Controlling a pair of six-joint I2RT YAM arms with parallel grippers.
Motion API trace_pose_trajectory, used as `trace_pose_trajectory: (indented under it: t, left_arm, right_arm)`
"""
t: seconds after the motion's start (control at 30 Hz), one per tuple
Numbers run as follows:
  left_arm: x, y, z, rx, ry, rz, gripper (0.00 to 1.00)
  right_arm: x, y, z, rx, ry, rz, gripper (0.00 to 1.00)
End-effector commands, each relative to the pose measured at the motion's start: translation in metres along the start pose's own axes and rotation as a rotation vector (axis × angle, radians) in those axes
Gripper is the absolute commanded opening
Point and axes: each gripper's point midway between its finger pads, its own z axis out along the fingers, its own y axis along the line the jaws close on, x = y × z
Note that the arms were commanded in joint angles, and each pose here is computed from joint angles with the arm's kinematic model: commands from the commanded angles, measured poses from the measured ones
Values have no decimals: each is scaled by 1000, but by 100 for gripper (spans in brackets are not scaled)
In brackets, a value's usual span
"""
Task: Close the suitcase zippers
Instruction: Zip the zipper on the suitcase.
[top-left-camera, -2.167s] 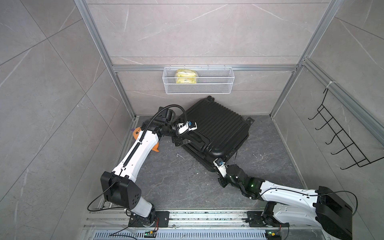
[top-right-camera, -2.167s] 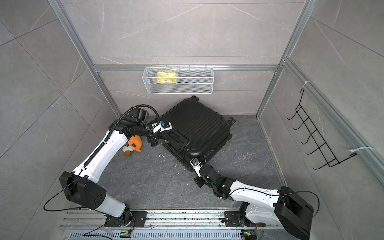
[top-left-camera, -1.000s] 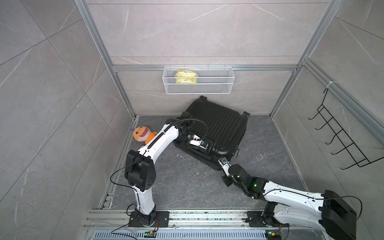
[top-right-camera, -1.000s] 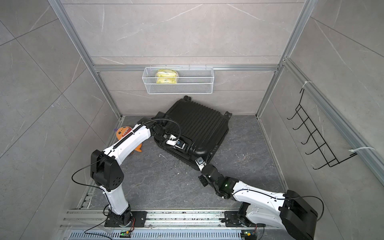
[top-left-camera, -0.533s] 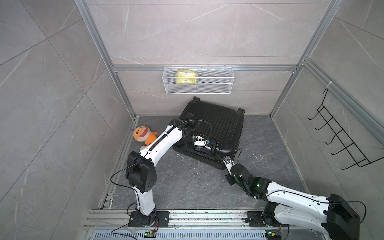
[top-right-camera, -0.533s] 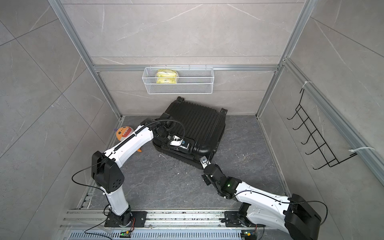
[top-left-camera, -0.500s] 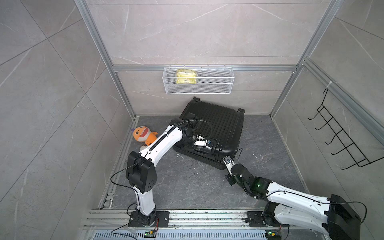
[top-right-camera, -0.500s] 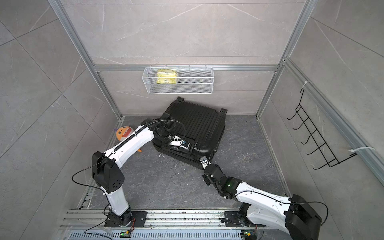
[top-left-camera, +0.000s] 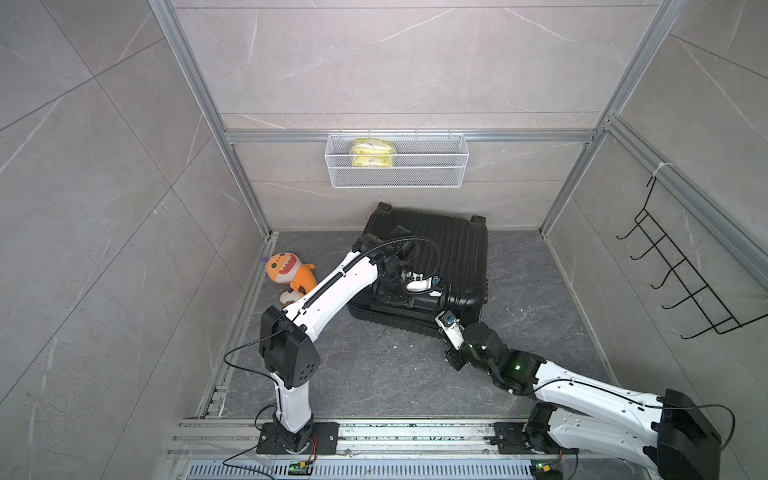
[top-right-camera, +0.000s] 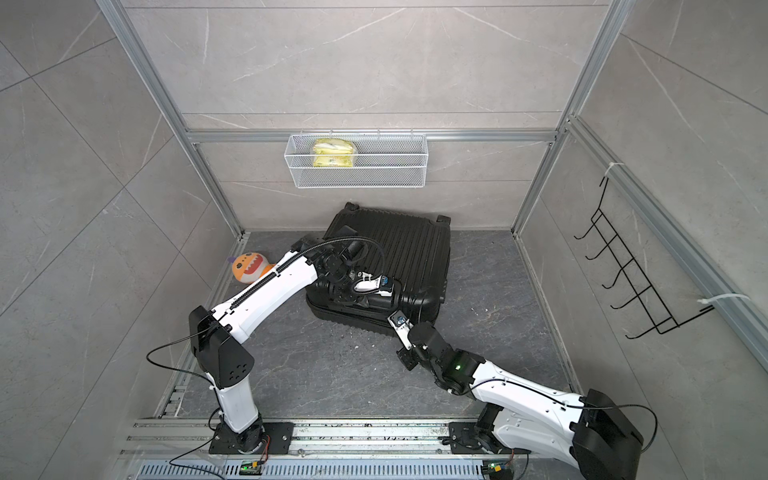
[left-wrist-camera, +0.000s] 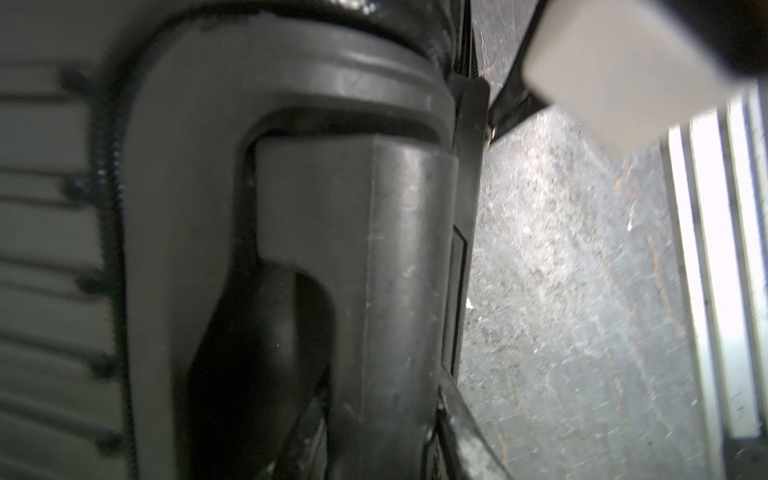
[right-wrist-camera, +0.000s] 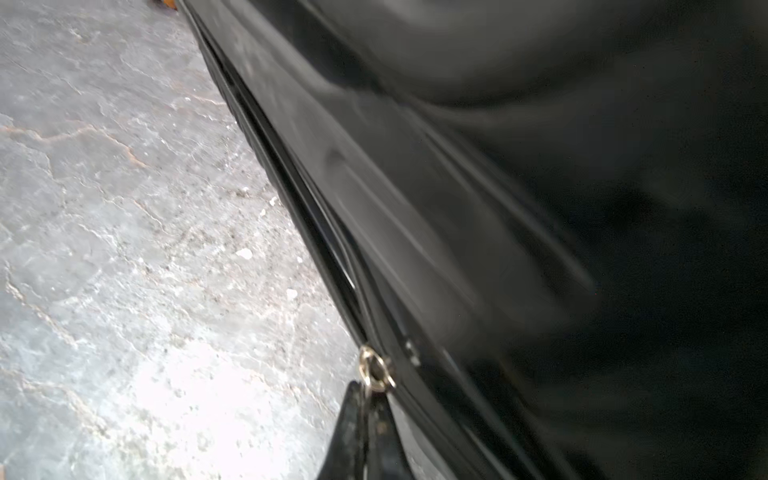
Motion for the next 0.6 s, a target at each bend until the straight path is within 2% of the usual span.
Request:
trace_pose_trajectory:
  t: [0.0,0.23,0.57]
  left_arm:
    - [-66,57,-41,-212,-274,-235,0]
    - [-85,69,-21,-276,-300,-356,0]
    - [-101,100,-5,-265,-385,-692,0]
  right_arm:
    - [-41,37,-2,-185,-128,-10,0]
    - [-47,51,7,-244,-162,-21,0]
    - [-49,63,14,-260,-184,-61,0]
